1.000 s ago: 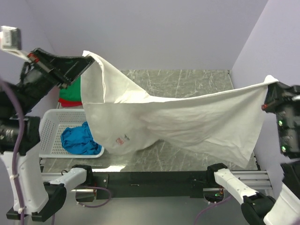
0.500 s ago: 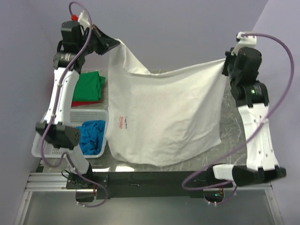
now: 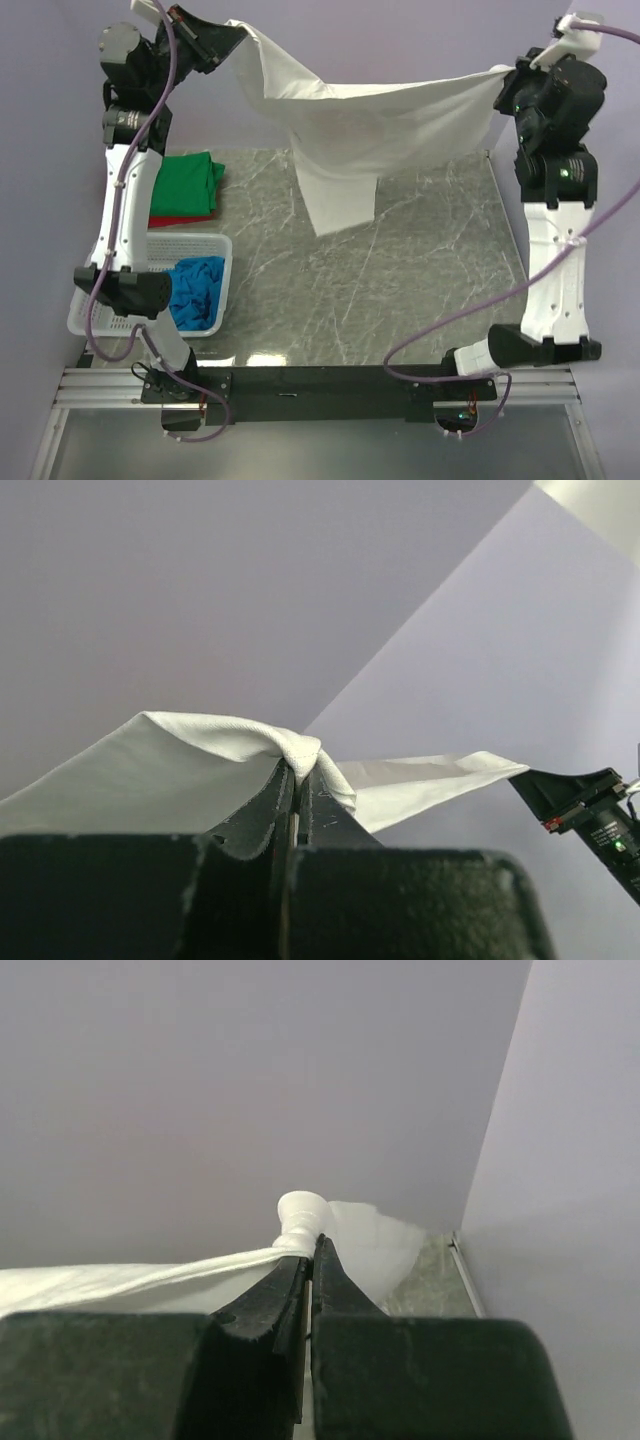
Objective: Fold and stack the t-shirts
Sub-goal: Flatten the tshirt out
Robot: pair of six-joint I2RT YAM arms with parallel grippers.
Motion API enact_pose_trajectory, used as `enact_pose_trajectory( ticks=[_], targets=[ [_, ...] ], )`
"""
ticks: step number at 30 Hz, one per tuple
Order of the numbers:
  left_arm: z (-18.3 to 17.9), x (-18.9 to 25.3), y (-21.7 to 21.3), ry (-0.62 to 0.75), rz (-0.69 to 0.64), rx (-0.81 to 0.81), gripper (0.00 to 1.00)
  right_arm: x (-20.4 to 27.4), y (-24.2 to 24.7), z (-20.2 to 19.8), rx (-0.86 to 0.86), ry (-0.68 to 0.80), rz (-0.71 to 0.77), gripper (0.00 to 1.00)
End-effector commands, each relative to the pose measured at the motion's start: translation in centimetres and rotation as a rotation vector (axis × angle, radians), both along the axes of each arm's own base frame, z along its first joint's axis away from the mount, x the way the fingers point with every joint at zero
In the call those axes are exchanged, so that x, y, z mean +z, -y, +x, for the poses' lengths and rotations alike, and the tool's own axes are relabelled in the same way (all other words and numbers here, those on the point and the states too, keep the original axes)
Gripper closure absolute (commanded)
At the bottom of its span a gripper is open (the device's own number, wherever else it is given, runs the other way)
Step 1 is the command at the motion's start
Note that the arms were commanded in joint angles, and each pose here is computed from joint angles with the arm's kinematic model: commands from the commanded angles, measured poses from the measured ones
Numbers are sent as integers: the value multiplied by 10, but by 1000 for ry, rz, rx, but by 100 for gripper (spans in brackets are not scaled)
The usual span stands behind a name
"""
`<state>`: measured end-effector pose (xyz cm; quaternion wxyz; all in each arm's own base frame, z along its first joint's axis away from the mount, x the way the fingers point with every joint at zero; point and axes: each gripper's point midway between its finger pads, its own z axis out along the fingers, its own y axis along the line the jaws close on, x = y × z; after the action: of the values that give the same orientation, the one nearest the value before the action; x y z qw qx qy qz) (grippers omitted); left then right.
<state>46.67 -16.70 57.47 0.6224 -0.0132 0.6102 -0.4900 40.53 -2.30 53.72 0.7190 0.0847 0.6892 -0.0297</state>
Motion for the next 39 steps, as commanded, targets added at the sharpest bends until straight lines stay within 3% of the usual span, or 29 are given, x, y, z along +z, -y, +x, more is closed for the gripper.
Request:
enact_pose_trajectory(
  ticks=[1, 5, 7, 11, 16, 22, 26, 31, 39],
  targets=[
    [-80, 76, -3, 257, -6, -42, 99, 39, -3, -48, 25, 139, 22, 100],
    [-114, 61, 9, 219, 29, -61, 100, 50, -4, -110, 29, 207, 38, 100],
    [-147, 64, 8, 230, 46, -56, 99, 42, -4, -128, 27, 204, 46, 100],
    [-196, 56, 10, 198, 62, -44, 100, 59, -8, -200, 51, 301, 71, 100],
    [-271, 72, -16, 233, -16, -6, 99, 82, -5, -277, 49, 402, 89, 100],
    [-347, 105, -47, 312, -156, 21, 99, 110, -5, -337, 68, 498, 122, 100],
    [-383, 137, -62, 387, -227, 33, 99, 122, -5, -350, 75, 545, 152, 100],
    [-371, 140, -55, 386, -245, 0, 99, 104, 3, -316, 18, 475, 167, 100],
    [-226, 35, 1, 58, -60, -49, 99, 68, 11, -253, -53, 344, 159, 100]
  ],
)
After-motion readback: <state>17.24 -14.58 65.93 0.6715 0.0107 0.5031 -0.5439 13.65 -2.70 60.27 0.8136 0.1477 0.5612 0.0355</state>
